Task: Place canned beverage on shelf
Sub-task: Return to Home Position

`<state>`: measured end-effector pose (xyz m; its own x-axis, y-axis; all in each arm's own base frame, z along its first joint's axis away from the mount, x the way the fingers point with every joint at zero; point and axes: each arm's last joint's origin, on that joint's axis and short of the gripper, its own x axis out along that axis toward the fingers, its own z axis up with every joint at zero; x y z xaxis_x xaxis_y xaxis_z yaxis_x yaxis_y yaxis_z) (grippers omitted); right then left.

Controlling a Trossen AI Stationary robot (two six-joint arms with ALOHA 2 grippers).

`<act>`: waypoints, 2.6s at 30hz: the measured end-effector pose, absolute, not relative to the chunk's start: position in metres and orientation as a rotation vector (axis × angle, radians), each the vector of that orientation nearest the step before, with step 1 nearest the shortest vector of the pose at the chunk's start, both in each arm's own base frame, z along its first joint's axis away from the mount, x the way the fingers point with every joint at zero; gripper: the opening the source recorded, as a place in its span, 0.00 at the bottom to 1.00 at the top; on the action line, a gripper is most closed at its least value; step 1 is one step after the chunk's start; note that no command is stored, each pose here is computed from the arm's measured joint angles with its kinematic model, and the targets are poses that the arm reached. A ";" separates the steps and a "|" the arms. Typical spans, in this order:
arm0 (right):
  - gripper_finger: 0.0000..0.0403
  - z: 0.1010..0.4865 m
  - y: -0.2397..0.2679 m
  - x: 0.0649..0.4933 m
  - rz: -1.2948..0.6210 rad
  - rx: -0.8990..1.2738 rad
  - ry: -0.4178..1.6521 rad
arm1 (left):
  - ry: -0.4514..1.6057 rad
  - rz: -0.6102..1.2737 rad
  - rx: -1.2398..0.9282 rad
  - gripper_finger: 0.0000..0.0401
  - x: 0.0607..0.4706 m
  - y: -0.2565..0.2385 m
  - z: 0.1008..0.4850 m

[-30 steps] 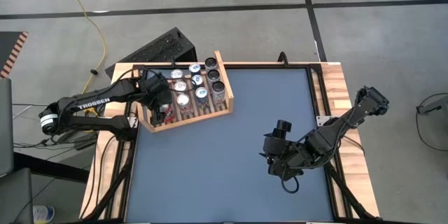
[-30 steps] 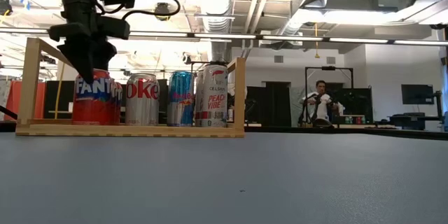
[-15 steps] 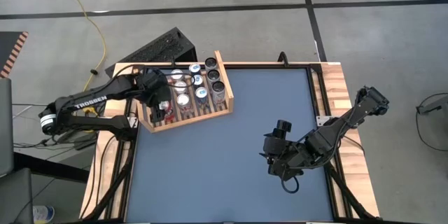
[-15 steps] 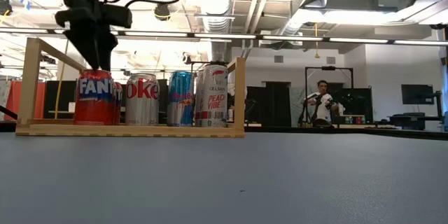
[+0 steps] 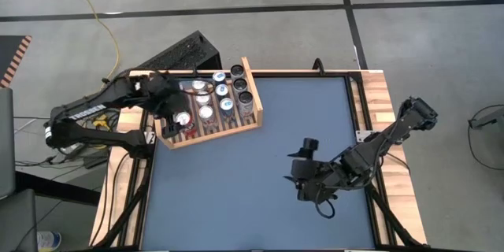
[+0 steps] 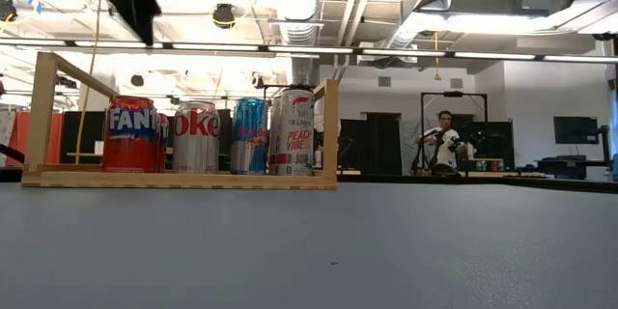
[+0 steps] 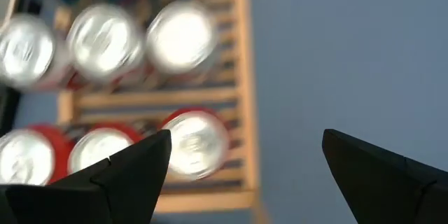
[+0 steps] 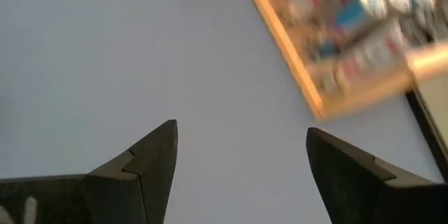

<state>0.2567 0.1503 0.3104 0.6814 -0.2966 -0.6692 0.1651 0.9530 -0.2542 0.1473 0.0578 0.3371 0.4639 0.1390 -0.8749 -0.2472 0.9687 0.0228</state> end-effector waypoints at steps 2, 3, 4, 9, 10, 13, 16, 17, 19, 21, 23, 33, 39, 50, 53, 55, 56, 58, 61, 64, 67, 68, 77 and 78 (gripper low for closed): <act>0.72 0.308 0.150 0.269 -0.219 -0.211 0.704 | 0.981 0.180 -0.131 0.89 0.146 0.045 0.358; 0.72 0.309 0.148 0.276 -0.203 -0.222 0.648 | 0.928 0.148 -0.130 0.89 0.146 0.038 0.370; 0.72 0.310 0.144 0.284 -0.186 -0.227 0.598 | 0.874 0.118 -0.132 0.89 0.145 0.031 0.382; 0.72 0.315 0.117 0.321 -0.095 -0.222 0.396 | 0.553 -0.055 -0.126 0.89 0.134 -0.004 0.432; 0.72 0.315 0.111 0.325 -0.090 -0.224 0.388 | 0.494 -0.091 -0.132 0.89 0.132 -0.010 0.438; 0.72 0.313 0.095 0.339 -0.091 -0.210 0.356 | 0.389 -0.206 -0.161 0.89 0.127 -0.025 0.449; 0.72 0.311 0.089 0.342 -0.035 -0.220 0.360 | 0.369 -0.317 -0.177 0.89 0.131 -0.042 0.445; 0.72 0.314 0.089 0.343 0.016 -0.228 0.329 | 0.352 -0.353 -0.167 0.89 0.134 -0.049 0.442; 0.72 0.330 0.091 0.335 0.073 -0.248 0.262 | 0.284 -0.405 -0.108 0.89 0.142 -0.062 0.435; 0.72 0.353 0.090 0.319 0.075 -0.279 0.175 | 0.235 -0.414 -0.046 0.89 0.148 -0.070 0.429; 0.72 0.377 0.086 0.293 0.019 -0.304 0.138 | 0.169 -0.385 0.000 0.89 0.151 -0.073 0.432; 0.72 0.438 0.065 0.164 -0.018 0.005 0.045 | 0.194 -0.377 0.035 0.89 0.167 -0.084 0.425; 0.72 0.445 0.047 0.120 -0.002 0.140 0.010 | 0.135 -0.351 0.092 0.89 0.186 -0.093 0.425; 0.72 0.383 0.029 0.086 -0.015 0.178 -0.170 | 0.061 -0.385 0.108 0.89 0.144 -0.061 0.442; 0.72 0.370 0.022 0.073 -0.009 0.230 -0.236 | 0.027 -0.369 0.082 0.89 0.130 -0.054 0.439; 0.72 0.361 0.020 0.068 0.000 0.232 -0.246 | 0.021 -0.367 0.081 0.89 0.121 -0.050 0.430; 0.72 0.357 0.019 0.065 0.001 0.228 -0.251 | 0.014 -0.362 0.070 0.89 0.118 -0.049 0.423; 0.72 0.351 0.015 0.059 0.007 0.225 -0.276 | -0.039 -0.354 0.036 0.89 0.112 -0.046 0.411; 0.72 0.345 0.011 0.048 0.038 0.244 -0.327 | -0.100 -0.344 -0.021 0.89 0.099 -0.040 0.389; 0.72 0.332 0.010 0.046 0.051 0.236 -0.314 | -0.139 -0.344 -0.086 0.89 0.088 -0.036 0.369; 0.72 0.320 0.009 0.043 0.049 0.229 -0.320 | -0.165 -0.348 -0.112 0.89 0.078 -0.031 0.352; 0.72 0.315 0.008 0.043 0.047 0.225 -0.324 | -0.171 -0.347 -0.122 0.89 0.074 -0.030 0.346; 0.72 0.288 0.011 0.048 0.050 0.221 -0.345 | -0.333 -0.306 -0.238 0.89 0.030 -0.009 0.310; 0.72 0.287 0.011 0.049 0.039 0.217 -0.333 | -0.325 -0.295 -0.250 0.89 0.032 -0.009 0.307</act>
